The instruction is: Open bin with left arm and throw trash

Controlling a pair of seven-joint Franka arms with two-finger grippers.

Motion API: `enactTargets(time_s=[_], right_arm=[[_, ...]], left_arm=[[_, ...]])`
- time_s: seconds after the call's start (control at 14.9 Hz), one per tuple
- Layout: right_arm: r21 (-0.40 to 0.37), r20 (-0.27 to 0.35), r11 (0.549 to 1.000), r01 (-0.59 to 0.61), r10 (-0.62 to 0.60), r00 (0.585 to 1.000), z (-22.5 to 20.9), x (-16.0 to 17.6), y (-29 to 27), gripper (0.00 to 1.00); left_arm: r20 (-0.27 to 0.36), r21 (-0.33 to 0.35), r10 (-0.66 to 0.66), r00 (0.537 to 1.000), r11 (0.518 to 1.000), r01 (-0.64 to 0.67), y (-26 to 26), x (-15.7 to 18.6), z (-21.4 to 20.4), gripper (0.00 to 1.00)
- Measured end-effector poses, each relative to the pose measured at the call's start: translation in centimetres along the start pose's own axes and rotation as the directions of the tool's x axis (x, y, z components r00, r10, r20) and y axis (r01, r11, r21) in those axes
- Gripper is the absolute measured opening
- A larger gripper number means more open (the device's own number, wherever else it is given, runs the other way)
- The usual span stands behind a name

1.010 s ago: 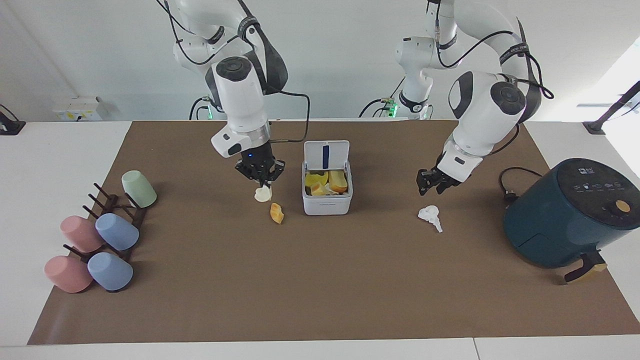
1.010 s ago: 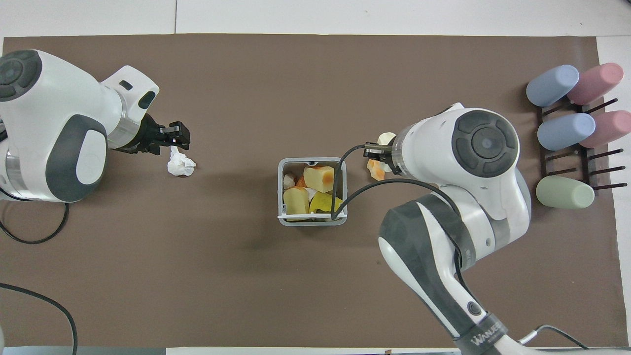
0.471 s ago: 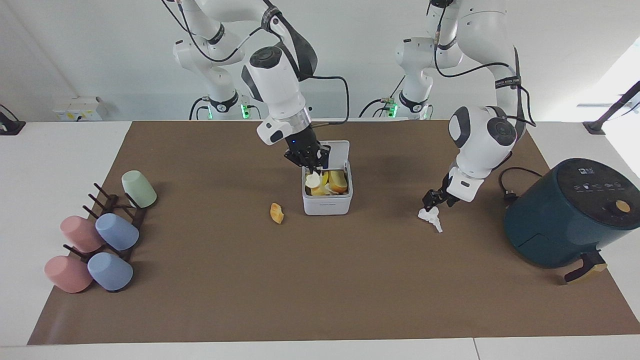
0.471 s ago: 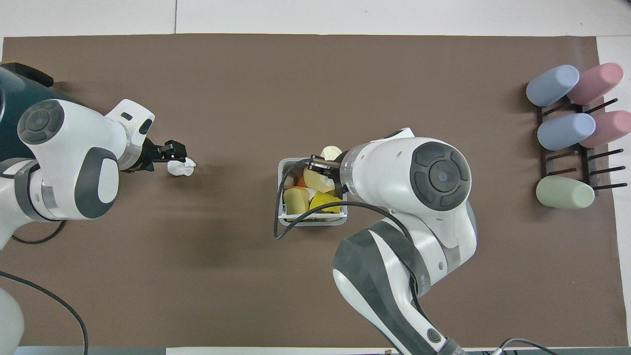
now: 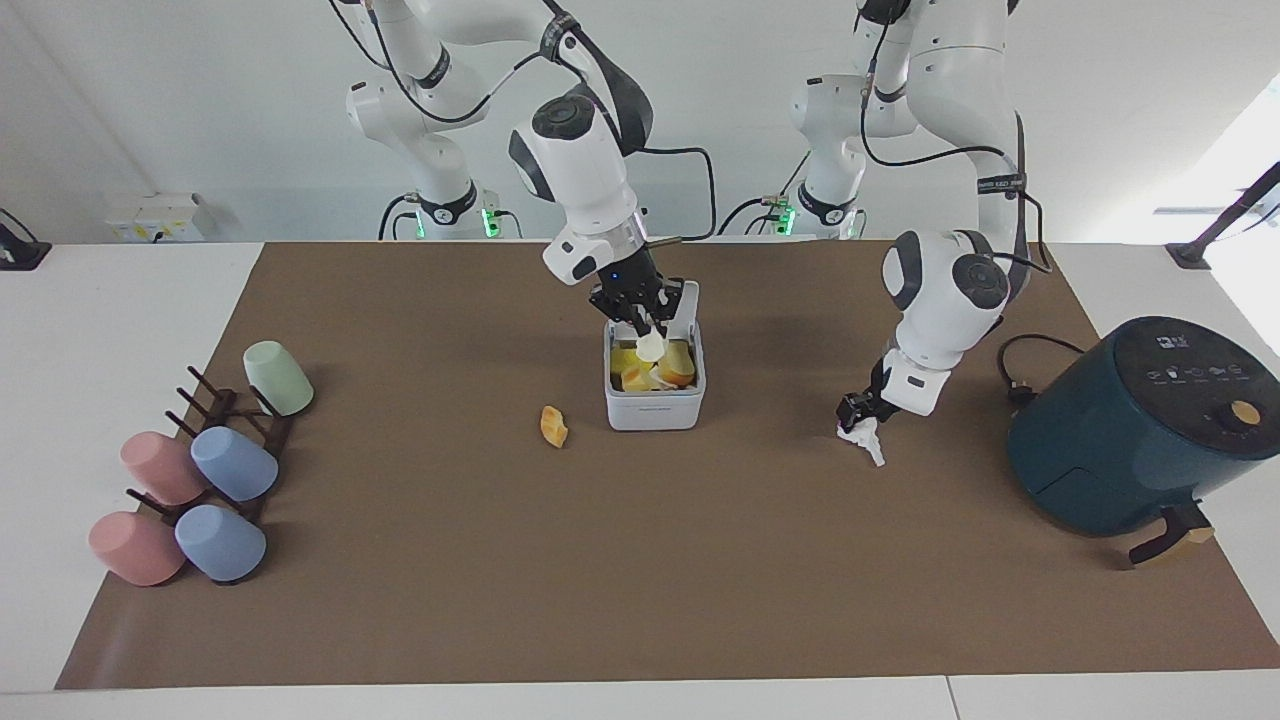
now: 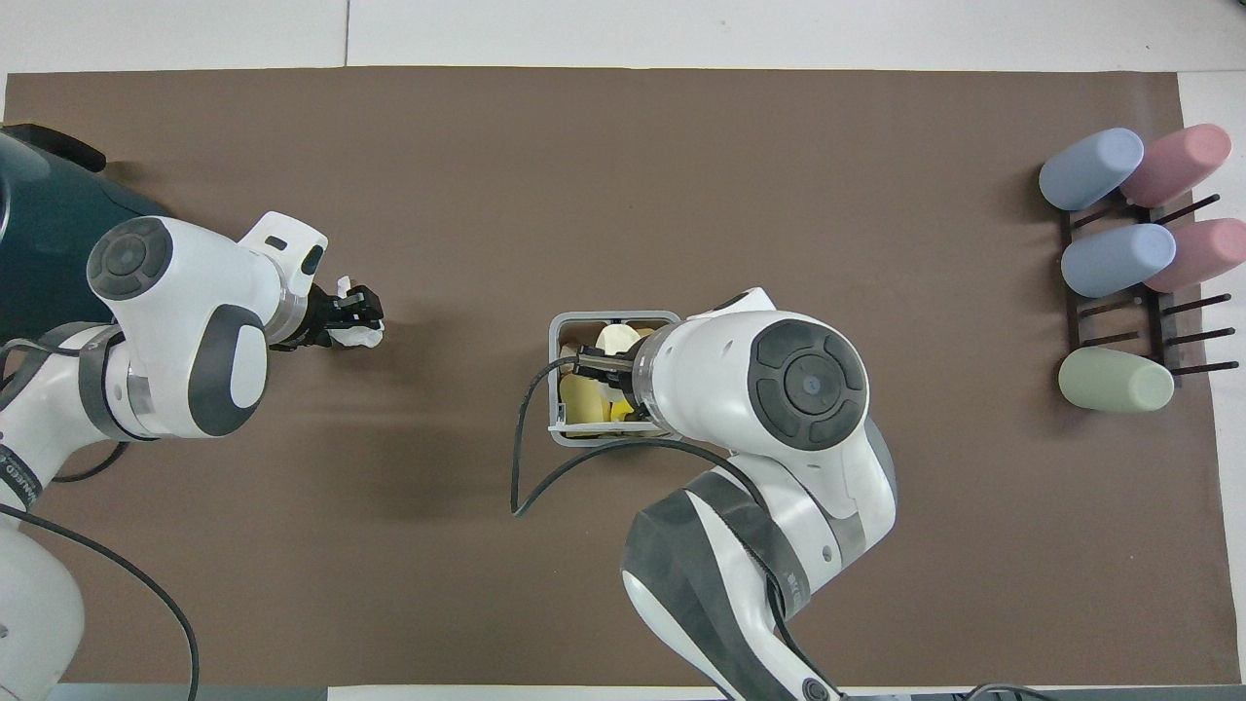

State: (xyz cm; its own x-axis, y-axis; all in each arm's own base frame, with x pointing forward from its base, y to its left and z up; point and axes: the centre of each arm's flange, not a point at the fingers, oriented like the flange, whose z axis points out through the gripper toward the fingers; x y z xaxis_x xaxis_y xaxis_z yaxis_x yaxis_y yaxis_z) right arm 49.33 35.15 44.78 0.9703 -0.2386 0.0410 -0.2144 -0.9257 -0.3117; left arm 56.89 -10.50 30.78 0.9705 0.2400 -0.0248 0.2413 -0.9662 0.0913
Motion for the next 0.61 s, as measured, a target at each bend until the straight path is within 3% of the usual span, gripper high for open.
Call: enactTargets(time_s=[0.34,0.61], right_arm=[[-0.001,-0.003,1.0,-0.007,0.007,1.0,-0.1,0.4,0.3,0.98],[-0.038,-0.031,0.996,0.079,-0.08,0.996,-0.4,1.9,1.7,1.0]], left_arm=[[-0.007,-0.002,-0.002,1.0,1.0,0.002,0.0,0.1,0.0,0.13],[-0.026,-0.011,0.0,1.0,1.0,0.0,0.3,0.6,-0.8,0.11]])
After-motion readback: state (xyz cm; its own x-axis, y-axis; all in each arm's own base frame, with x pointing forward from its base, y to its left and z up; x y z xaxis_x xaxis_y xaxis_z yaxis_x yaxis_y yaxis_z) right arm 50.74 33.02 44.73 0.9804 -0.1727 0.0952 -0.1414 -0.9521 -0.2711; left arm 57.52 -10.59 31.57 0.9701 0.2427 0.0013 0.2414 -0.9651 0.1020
